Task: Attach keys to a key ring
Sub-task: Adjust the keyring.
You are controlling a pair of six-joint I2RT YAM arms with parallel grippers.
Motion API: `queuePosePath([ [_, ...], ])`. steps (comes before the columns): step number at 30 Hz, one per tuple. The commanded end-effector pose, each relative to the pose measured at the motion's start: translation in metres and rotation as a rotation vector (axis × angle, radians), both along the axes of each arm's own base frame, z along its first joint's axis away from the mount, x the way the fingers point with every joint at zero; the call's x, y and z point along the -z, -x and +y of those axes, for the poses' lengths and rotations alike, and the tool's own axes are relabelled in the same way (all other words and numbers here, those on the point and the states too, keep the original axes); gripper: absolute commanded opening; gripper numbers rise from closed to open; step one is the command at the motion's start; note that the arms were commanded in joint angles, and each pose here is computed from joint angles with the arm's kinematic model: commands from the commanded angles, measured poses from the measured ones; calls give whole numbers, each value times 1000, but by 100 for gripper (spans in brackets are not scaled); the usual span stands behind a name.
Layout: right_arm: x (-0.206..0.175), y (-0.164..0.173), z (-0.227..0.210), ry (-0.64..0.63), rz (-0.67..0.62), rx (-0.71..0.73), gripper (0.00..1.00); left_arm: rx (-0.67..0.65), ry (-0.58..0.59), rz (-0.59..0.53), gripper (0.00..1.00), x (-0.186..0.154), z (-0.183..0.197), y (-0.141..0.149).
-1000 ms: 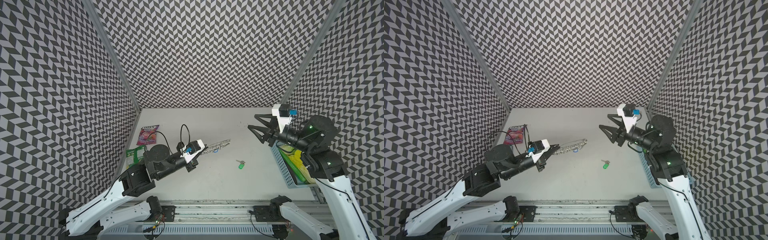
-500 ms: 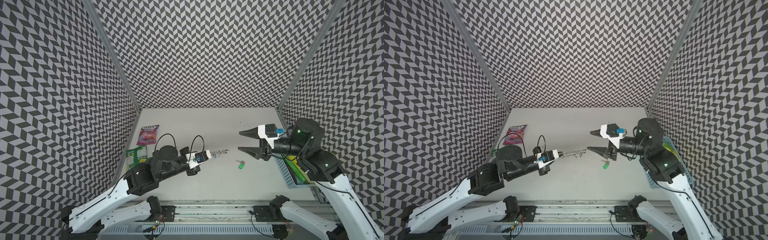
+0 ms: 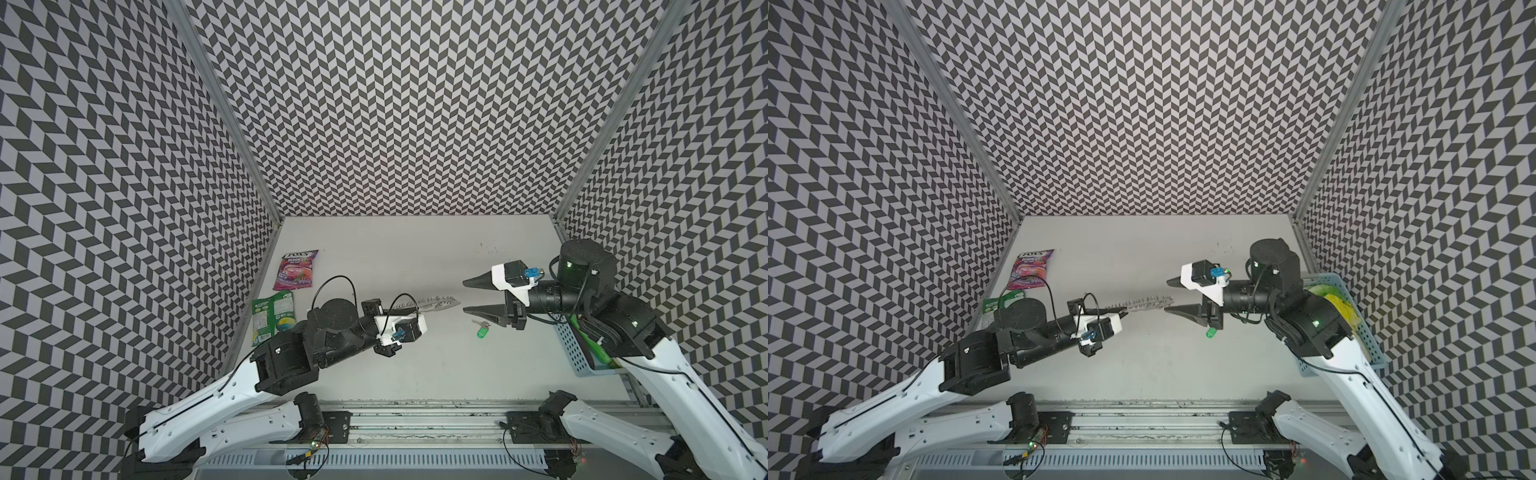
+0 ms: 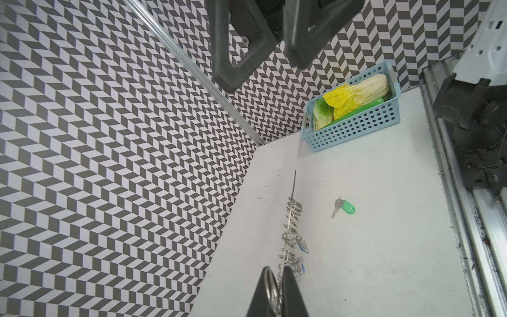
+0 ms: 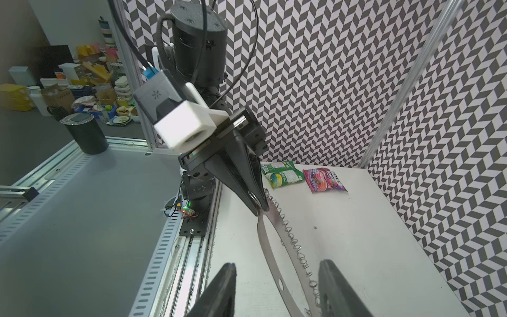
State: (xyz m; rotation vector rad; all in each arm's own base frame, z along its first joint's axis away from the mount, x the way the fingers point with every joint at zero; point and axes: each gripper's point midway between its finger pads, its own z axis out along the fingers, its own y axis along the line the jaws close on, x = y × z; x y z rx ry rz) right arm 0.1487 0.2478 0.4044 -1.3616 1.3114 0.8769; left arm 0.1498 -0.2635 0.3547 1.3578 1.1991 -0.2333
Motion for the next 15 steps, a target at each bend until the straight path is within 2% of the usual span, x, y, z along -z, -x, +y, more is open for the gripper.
queuePosePath([
  [1, -4, -6, 1, -29, -40, 36, 47, -13, 70, -70, 0, -23, 1, -2],
  [9, -13, -29, -2, -121, -24, 168, 44, -37, 79, -79, 0, -22, 3, -6],
  [12, -18, -49, -6, -183, 81, 292, 47, -75, 100, -35, 0, -21, 3, -11],
  [15, -17, -85, -20, -270, 291, 528, 54, -111, 143, 55, 0, -18, 0, -20],
])
